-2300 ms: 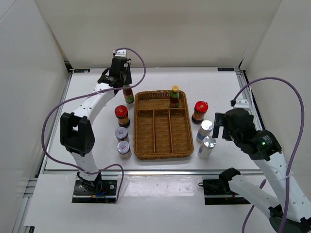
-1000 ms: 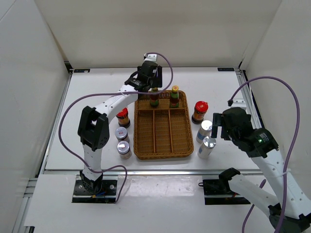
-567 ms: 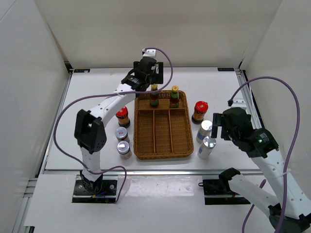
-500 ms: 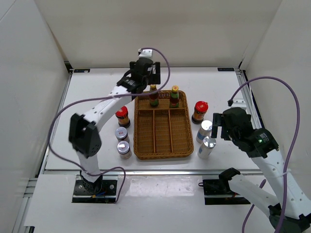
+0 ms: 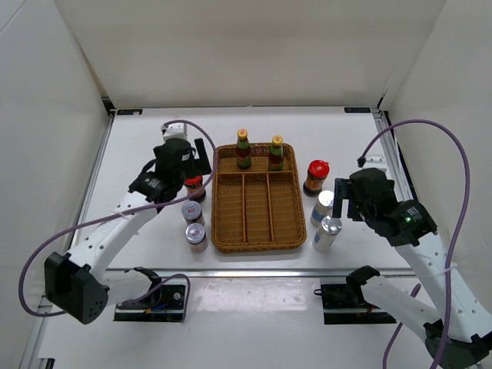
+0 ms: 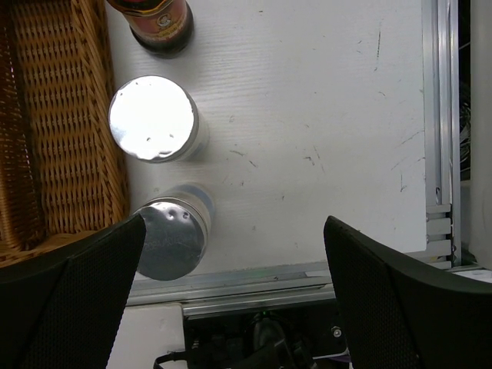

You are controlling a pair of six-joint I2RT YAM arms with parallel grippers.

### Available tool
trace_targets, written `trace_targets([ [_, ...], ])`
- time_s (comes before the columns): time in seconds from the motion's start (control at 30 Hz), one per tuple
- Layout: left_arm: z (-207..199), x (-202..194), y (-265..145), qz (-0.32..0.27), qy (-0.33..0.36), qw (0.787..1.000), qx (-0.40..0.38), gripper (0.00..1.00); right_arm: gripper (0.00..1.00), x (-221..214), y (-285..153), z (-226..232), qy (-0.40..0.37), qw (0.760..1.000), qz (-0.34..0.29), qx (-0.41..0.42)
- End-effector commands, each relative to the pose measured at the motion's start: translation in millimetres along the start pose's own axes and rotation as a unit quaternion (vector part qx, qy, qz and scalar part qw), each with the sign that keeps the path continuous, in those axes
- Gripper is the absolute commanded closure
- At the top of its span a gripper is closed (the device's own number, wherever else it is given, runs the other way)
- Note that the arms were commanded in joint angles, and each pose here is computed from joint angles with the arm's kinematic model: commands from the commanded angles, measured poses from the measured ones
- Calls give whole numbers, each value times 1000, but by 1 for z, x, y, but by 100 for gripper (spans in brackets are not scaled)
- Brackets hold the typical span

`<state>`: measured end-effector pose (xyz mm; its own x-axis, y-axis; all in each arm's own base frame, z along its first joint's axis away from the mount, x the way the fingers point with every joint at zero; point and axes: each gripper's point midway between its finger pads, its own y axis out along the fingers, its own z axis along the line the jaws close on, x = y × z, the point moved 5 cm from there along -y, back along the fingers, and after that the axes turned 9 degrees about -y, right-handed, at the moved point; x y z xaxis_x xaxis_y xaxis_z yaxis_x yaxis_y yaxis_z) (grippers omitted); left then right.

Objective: Organize the condiment bottles

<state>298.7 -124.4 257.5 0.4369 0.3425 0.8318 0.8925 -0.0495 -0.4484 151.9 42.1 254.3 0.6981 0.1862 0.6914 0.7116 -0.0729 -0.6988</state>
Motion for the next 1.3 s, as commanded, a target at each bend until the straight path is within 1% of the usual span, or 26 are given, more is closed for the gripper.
trace_targets([
  [0.0,9,-24,8,48,-11,999,11,1,0,7,0,2,3,1000,-19,4],
  [0.03,12,-33,11,59,-18,998,20,1,0,7,-1,3,0,1000,-20,7],
  [0.1,21,-35,16,63,-26,997,35,1,0,7,-2,2,2,1000,-24,8],
  [0.17,26,-48,26,87,-27,995,47,1,0,5,0,1,0,1000,-21,2],
  [0.4,41,-60,52,124,-31,989,77,1,0,5,0,1,0,1000,-21,2],
  [0.5,39,-68,58,143,-29,987,74,9,0,5,0,1,0,1000,-21,2],
  [0.6,38,-67,60,143,-24,987,73,23,0,5,0,1,0,1000,-21,2],
  [0.63,35,-62,60,138,-26,988,70,33,0,5,0,1,0,1000,-21,2],
  [0.73,30,-46,54,114,-26,991,59,45,0,5,0,1,0,1000,-21,2],
  [0.77,27,-38,51,104,-25,993,52,52,0,5,0,1,0,1000,-21,2],
  [0.8,27,-30,45,89,-23,995,51,56,0,5,0,1,0,1000,-21,2],
  [0.83,24,-20,42,73,-27,996,47,61,0,5,0,1,0,1000,-21,2],
  [0.9,16,2,31,45,-26,998,28,66,0,5,0,1,0,1000,-21,2],
  [0.97,6,12,22,30,-28,999,9,72,0,5,0,1,0,1000,-21,2],
  [1.03,-11,23,9,15,-22,999,-21,72,0,5,0,1,0,1000,-21,2],
  [1.1,-22,32,1,-2,-15,999,-32,72,0,5,1,2,-2,1000,-17,1],
  [1.2,-40,34,-8,-5,-16,998,-60,72,0,5,1,2,-2,1000,-17,1],
  [1.27,-53,24,-6,12,-5,997,-74,72,0,5,1,2,-2,1000,-17,1],
])
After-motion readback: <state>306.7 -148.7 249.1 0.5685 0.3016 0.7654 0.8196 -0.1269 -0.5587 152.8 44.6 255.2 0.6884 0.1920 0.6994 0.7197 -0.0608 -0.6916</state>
